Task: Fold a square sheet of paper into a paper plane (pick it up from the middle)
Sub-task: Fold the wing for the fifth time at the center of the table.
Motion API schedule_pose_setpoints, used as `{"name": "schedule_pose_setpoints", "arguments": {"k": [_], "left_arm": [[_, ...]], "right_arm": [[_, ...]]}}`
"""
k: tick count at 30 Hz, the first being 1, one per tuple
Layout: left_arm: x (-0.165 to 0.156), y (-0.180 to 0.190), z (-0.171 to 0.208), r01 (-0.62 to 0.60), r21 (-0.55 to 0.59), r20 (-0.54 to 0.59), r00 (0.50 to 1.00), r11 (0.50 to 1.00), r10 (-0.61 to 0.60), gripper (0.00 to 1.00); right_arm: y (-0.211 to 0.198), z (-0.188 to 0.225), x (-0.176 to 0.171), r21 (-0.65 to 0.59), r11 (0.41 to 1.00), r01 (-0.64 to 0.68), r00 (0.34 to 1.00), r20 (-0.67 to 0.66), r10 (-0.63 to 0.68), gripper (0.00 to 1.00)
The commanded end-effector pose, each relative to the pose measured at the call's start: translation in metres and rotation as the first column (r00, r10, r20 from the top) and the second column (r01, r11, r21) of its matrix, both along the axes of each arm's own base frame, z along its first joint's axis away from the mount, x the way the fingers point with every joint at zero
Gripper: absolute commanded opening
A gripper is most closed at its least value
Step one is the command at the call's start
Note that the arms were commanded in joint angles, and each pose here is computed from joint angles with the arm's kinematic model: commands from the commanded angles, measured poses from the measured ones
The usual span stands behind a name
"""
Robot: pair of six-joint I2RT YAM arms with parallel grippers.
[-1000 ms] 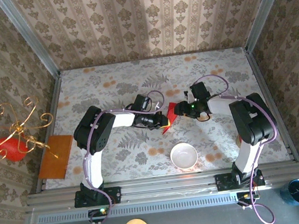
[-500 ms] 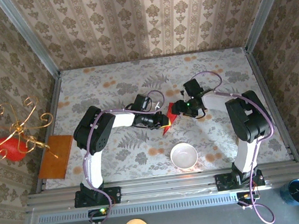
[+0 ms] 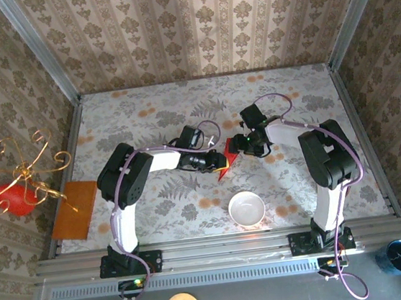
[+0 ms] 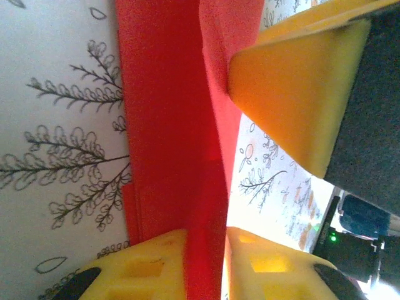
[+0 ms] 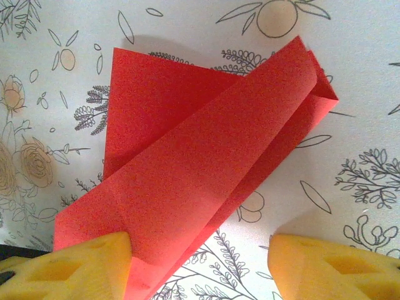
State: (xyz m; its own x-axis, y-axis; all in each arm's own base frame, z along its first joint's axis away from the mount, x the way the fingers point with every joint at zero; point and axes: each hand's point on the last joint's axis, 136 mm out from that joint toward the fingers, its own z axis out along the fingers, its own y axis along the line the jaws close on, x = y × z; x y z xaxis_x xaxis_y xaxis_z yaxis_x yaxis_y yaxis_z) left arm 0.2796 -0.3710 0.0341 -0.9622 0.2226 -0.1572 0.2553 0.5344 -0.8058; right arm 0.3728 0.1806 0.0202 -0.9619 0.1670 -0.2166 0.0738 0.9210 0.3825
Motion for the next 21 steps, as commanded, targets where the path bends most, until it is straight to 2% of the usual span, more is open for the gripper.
{"name": "schedule_pose_setpoints", "arguments": {"k": [1,11,16,21], "left_arm": [[0.001,0.008,0.004,-0.004,0.041,0.045,0.999,0.999,0.002,0.24],[-0.002,0.012,0.014,-0.001,0.065,0.083,0.997,0.998,-0.004,0.31],[-0.01,0.017,0.015,0.0,0.134,0.129,0.992,0.991,-0.017,0.41],[-0.017,0.021,0.011,-0.002,0.179,0.145,0.989,0.984,-0.024,0.43]], "right_arm": [[-0.012,-0.046,-0.014,-0.096,0.995,0.004,0.996,-0.084,-0.012,0.65],[-0.012,-0.046,-0.014,-0.097,0.995,0.002,0.996,-0.094,-0.011,0.65],[-0.012,-0.049,-0.015,-0.099,0.995,0.002,0.995,-0.101,-0.012,0.65],[-0.012,-0.049,-0.015,-0.098,0.995,0.003,0.995,-0.103,-0.013,0.65]]}}
